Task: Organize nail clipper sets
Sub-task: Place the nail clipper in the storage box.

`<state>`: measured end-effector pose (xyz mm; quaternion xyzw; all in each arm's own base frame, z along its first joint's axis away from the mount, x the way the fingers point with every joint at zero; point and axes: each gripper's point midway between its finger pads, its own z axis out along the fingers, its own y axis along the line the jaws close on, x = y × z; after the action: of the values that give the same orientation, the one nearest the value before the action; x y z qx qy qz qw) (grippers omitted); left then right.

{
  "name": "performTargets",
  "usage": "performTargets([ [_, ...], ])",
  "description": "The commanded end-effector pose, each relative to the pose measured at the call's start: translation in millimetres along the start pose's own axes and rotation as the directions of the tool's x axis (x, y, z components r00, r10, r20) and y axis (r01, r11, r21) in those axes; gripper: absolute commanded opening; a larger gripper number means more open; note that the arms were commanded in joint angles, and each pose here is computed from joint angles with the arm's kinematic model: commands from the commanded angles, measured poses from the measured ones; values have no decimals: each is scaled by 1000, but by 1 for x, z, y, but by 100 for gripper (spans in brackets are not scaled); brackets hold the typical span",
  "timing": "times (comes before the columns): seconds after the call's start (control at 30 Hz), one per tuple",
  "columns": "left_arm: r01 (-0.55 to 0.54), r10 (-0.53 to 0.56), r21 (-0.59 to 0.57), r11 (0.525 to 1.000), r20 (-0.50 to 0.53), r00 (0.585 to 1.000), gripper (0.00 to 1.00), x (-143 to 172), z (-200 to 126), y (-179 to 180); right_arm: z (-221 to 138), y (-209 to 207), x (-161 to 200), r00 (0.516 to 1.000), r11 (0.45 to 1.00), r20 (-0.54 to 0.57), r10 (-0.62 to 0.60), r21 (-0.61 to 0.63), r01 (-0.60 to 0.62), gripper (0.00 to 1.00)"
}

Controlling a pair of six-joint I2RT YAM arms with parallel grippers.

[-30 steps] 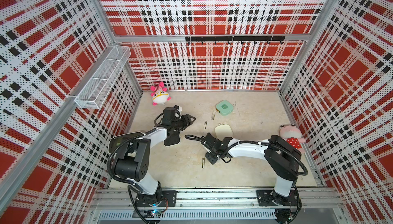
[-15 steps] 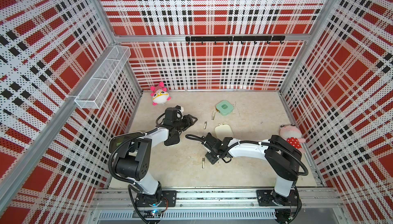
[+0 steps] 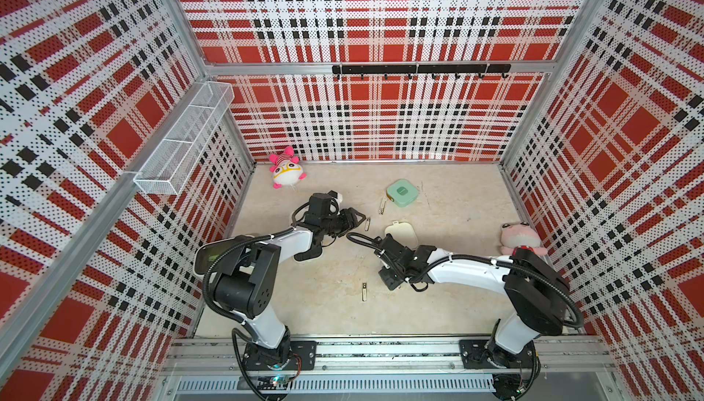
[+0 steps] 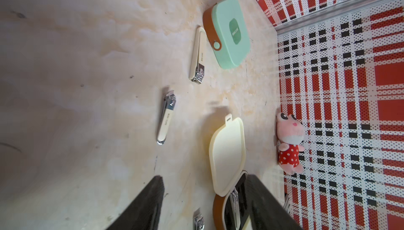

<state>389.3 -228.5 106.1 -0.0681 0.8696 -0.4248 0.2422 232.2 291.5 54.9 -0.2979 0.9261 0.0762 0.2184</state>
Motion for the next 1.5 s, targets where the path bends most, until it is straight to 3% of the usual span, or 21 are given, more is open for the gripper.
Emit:
performTargets([
  [0.0, -37, 38, 51, 998, -4, 999, 64, -1, 13, -27, -16, -23, -11, 994, 996, 78, 73, 43, -76, 14],
  [0.23, -72, 83, 122, 990, -85, 993, 64, 27, 49, -70, -26, -79, -5, 968, 965, 149, 202, 136, -222, 15],
  [0.47, -71, 96, 168, 983, -142, 985, 64, 52, 78, -94, -22, -103, -5, 947, 944, 192, 258, 159, -289, 15],
  [0.8, -43, 68, 146, 988, -175, 982, 62, 68, 99, -77, -15, -107, -13, 936, 942, 227, 267, 141, -303, 15],
  [1.47, -21, 40, 110, 994, -173, 984, 62, 69, 102, -54, 8, -106, 2, 947, 949, 179, 266, 126, -290, 15],
])
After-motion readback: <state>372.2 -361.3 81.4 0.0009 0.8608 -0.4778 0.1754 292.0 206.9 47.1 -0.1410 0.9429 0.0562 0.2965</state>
